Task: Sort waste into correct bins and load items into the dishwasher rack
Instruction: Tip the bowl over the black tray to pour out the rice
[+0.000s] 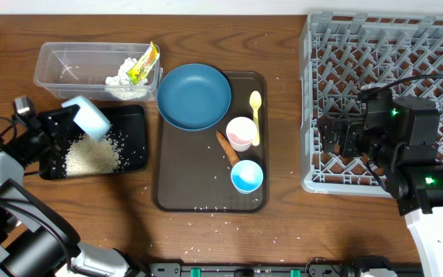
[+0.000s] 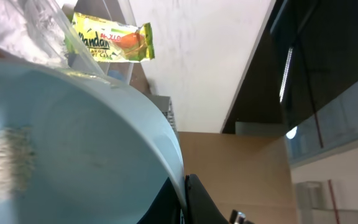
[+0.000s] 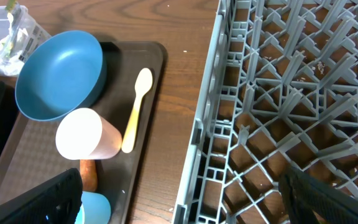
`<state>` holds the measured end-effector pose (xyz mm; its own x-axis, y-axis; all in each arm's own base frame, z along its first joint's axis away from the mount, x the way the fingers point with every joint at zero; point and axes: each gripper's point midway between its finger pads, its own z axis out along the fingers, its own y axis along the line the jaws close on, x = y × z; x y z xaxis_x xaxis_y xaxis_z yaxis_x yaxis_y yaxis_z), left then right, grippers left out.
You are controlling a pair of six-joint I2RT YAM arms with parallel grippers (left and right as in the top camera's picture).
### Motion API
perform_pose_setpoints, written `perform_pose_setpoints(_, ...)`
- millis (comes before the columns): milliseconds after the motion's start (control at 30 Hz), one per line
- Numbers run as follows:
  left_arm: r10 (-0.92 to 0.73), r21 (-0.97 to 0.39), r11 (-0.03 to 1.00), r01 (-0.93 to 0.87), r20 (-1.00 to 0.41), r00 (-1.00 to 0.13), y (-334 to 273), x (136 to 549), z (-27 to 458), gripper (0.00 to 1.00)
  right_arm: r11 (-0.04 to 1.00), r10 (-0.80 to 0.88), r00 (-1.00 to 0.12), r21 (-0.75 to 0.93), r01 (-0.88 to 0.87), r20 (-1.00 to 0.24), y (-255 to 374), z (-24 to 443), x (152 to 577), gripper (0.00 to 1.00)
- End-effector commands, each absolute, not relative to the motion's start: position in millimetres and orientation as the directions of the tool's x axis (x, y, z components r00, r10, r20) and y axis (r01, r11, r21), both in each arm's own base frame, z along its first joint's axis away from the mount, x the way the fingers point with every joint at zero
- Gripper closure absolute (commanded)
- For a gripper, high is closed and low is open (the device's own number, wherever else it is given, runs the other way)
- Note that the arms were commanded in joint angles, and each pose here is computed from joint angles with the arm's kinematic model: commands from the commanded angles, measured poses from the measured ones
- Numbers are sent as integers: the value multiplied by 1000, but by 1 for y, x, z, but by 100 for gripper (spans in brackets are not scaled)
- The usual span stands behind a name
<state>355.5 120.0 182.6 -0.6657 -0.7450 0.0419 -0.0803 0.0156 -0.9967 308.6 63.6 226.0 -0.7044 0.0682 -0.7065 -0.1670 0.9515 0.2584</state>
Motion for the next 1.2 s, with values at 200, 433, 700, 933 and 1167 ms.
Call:
perform_pose_setpoints(200,-730,-983,-99,-155,177,-660,121,357,192,94,948,54,-693,254,-190,-719,67,233,309,1)
perform_pose_setpoints(433,-734,-975,-113,-189,210,-646,121,359,189,94,948,54,-692,254,-190,-719,67,233,309,1)
perform_pose_setpoints(700,-696,-979,-105,-173,196,-691,103,363,192,94,948,54,-692,254,-190,-720,67,233,309,1)
perform_pose_setpoints(933,-657,-991,4,-133,98,-748,70,364,186,94,949,53,-702,256,-186,-710,67,230,307,1)
perform_pose_setpoints(1167,-605,-988,-52,-148,149,-782,52,363,193,94,949,53,-705,256,-186,-707,67,230,306,1)
